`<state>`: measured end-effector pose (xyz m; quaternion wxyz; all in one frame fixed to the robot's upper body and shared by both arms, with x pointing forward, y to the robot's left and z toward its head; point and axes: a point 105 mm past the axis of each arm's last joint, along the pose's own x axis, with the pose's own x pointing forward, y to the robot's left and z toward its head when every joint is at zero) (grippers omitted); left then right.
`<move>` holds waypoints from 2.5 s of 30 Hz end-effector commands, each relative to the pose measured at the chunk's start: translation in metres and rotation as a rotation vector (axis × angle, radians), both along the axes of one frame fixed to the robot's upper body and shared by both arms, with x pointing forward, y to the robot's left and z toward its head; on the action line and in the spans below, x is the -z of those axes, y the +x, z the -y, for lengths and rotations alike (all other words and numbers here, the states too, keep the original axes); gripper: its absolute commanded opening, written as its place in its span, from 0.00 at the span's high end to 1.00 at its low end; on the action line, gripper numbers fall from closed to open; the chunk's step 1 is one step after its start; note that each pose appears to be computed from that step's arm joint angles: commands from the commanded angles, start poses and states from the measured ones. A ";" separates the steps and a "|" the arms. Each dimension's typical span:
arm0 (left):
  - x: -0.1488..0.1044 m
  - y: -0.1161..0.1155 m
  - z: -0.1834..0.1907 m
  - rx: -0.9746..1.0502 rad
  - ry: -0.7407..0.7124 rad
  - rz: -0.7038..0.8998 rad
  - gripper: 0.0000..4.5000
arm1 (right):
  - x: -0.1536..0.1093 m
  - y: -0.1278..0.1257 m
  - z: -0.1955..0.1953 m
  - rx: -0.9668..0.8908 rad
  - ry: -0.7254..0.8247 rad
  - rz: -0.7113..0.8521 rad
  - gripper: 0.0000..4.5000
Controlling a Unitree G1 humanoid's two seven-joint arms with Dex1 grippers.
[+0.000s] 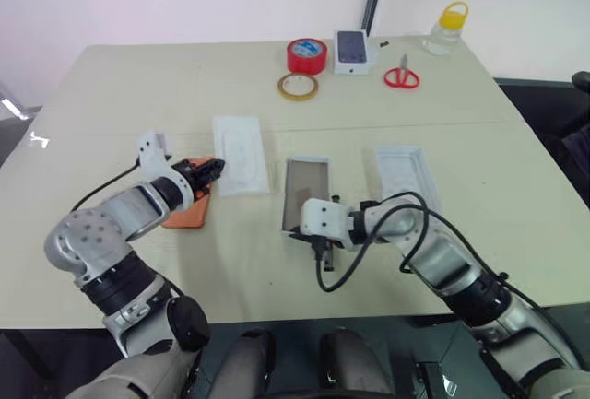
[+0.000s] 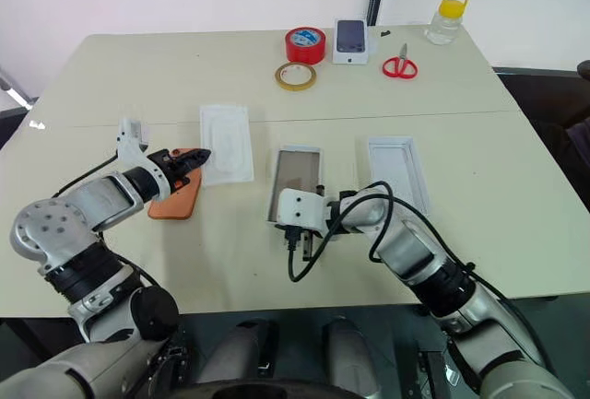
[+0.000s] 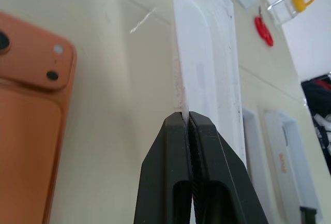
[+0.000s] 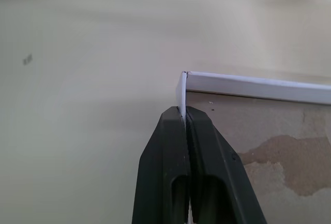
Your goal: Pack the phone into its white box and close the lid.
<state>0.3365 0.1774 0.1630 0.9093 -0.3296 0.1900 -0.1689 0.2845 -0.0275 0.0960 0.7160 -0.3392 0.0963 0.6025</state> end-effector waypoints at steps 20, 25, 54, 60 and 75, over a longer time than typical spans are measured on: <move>0.010 -0.009 0.033 0.114 0.055 -0.026 1.00 | -0.046 0.011 0.021 0.036 0.089 0.087 0.40; 0.027 -0.015 0.057 0.203 0.105 -0.081 1.00 | -0.054 0.017 0.062 0.143 0.051 0.112 0.40; 0.007 -0.018 0.064 0.216 0.042 0.002 0.13 | -0.066 0.029 0.049 0.236 0.165 0.098 0.39; -0.018 -0.016 0.055 0.208 0.021 0.103 0.11 | -0.070 0.038 0.040 0.268 0.202 0.091 0.51; 0.019 -0.062 -0.017 0.382 0.572 0.343 0.11 | -0.044 0.093 -0.017 0.485 0.213 0.070 0.99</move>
